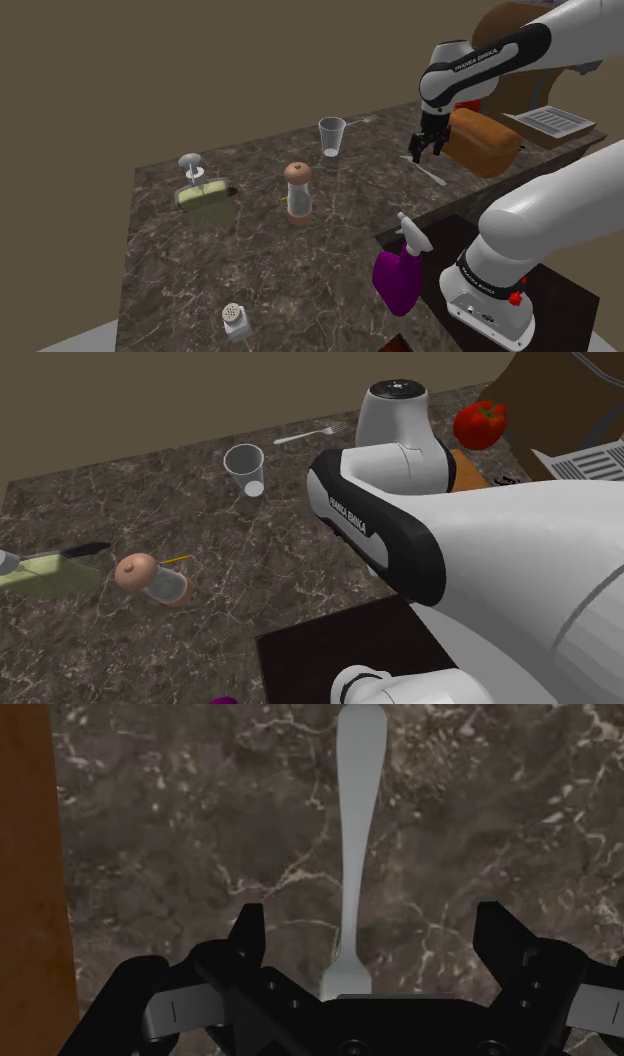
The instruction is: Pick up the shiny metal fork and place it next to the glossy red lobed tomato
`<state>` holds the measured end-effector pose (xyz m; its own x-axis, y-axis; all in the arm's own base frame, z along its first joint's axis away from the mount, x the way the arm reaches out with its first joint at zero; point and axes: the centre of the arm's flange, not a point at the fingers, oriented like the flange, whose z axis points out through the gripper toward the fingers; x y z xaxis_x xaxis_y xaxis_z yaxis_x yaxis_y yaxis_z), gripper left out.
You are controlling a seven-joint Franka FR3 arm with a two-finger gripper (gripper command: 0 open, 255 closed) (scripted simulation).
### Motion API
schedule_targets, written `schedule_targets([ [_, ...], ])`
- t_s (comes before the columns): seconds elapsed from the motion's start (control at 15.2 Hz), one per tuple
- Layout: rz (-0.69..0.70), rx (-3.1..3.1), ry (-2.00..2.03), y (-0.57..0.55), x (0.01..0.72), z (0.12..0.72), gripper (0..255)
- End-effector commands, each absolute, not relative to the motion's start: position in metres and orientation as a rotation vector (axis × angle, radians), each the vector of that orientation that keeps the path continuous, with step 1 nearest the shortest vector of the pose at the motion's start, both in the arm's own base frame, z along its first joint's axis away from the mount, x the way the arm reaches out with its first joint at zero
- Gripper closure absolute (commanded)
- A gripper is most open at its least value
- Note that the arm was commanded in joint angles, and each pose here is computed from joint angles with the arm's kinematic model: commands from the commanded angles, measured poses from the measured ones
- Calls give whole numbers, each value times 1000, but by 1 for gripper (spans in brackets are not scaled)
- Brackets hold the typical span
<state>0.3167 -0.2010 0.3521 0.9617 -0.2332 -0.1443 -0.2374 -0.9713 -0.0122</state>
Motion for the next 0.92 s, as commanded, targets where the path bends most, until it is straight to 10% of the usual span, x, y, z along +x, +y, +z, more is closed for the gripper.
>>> schedule_targets([
  [0.0, 223, -3082, 374, -203, 314, 339, 0],
  [0.86, 223, -3082, 374, -202, 309, 310, 0],
])
